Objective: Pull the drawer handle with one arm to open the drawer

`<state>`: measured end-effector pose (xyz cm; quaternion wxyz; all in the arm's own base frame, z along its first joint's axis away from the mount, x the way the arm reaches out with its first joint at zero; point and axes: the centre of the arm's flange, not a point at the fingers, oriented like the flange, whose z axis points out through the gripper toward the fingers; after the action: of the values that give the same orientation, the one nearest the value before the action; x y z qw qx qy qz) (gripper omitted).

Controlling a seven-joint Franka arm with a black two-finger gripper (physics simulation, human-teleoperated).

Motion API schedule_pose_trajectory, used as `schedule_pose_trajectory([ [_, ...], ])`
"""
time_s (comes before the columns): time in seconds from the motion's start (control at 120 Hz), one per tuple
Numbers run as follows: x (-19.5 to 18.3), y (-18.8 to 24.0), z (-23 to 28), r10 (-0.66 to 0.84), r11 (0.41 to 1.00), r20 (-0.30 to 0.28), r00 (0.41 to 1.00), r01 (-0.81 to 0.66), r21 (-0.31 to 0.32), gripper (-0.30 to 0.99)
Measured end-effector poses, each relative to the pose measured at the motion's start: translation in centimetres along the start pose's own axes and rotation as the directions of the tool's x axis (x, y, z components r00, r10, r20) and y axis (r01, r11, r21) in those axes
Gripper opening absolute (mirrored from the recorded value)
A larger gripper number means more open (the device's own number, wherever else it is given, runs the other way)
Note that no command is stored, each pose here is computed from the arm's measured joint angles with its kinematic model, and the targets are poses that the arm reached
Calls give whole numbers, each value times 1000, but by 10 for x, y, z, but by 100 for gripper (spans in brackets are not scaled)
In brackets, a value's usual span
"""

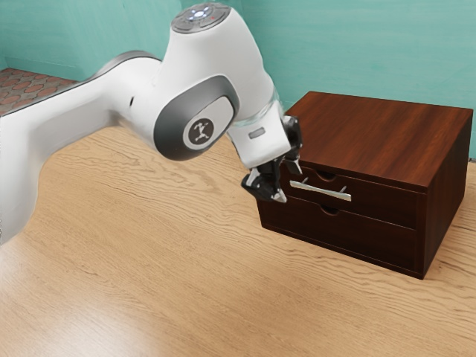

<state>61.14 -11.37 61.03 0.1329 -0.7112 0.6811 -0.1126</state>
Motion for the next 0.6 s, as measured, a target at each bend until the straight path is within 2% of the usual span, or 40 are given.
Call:
schedule_pose_trajectory([
  [0.2,-9,-14,25,43,999,9,999,-43,-13,32],
  [0.4,6,-17,25,74,997,-48,996,-75,-10,31],
  [0.6,13,-29,30,89,996,-73,993,-90,1,17],
])
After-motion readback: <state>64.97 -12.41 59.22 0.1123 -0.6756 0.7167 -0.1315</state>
